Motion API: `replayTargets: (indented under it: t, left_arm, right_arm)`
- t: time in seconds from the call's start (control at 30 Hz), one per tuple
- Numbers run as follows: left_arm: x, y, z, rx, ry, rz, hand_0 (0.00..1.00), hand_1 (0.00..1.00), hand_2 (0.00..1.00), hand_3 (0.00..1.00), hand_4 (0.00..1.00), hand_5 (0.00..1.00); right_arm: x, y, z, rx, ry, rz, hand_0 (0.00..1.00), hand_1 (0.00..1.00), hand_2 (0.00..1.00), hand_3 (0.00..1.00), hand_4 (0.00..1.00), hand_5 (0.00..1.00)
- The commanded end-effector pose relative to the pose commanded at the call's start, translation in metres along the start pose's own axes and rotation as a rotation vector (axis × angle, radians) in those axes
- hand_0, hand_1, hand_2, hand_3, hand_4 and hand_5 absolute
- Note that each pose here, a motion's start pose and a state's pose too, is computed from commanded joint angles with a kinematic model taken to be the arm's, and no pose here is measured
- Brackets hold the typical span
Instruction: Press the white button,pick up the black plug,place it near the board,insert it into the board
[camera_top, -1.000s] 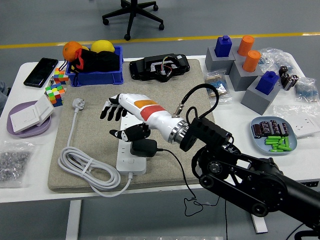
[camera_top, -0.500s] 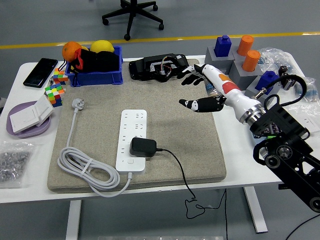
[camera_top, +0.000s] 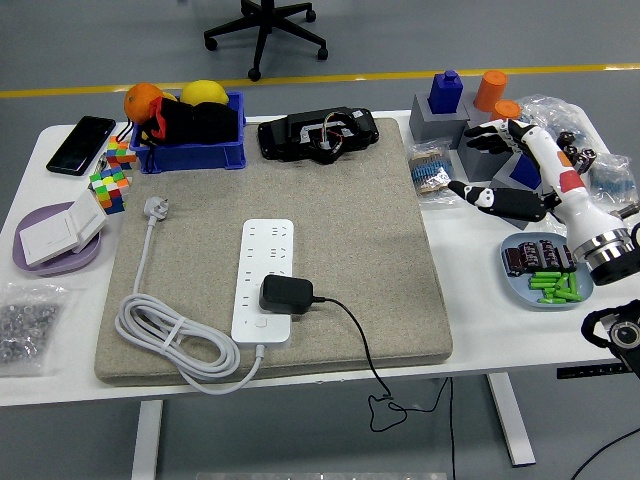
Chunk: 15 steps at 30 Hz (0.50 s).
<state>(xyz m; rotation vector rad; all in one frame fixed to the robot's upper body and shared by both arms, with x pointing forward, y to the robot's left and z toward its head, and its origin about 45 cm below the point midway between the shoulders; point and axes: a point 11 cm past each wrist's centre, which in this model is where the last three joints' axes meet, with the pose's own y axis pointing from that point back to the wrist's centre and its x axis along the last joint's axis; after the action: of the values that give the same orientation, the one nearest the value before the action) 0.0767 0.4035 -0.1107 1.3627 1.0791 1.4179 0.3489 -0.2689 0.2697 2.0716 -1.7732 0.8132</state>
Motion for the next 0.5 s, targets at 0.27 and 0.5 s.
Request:
replayTargets:
  t: [0.27,0.5]
  left_arm:
    - [0.000,0.000,0.000,0.002,-0.013,-0.001,0.649,0.642,0.642,0.684,0.568,0.028]
    - [0.004,0.000,-0.002,0.007,-0.017,0.007,0.649,0.642,0.642,0.684,0.568,0.024]
  right_arm:
    - [0.020,0.019,0.022,-0.052,-0.027,0.079,0.708,0.676,0.635,0.642,0.938,0.242]
    - [0.035,0.031,0.032,-0.055,-0.079,0.168,0.709,0.672,0.633,0.632,0.929,0.233]
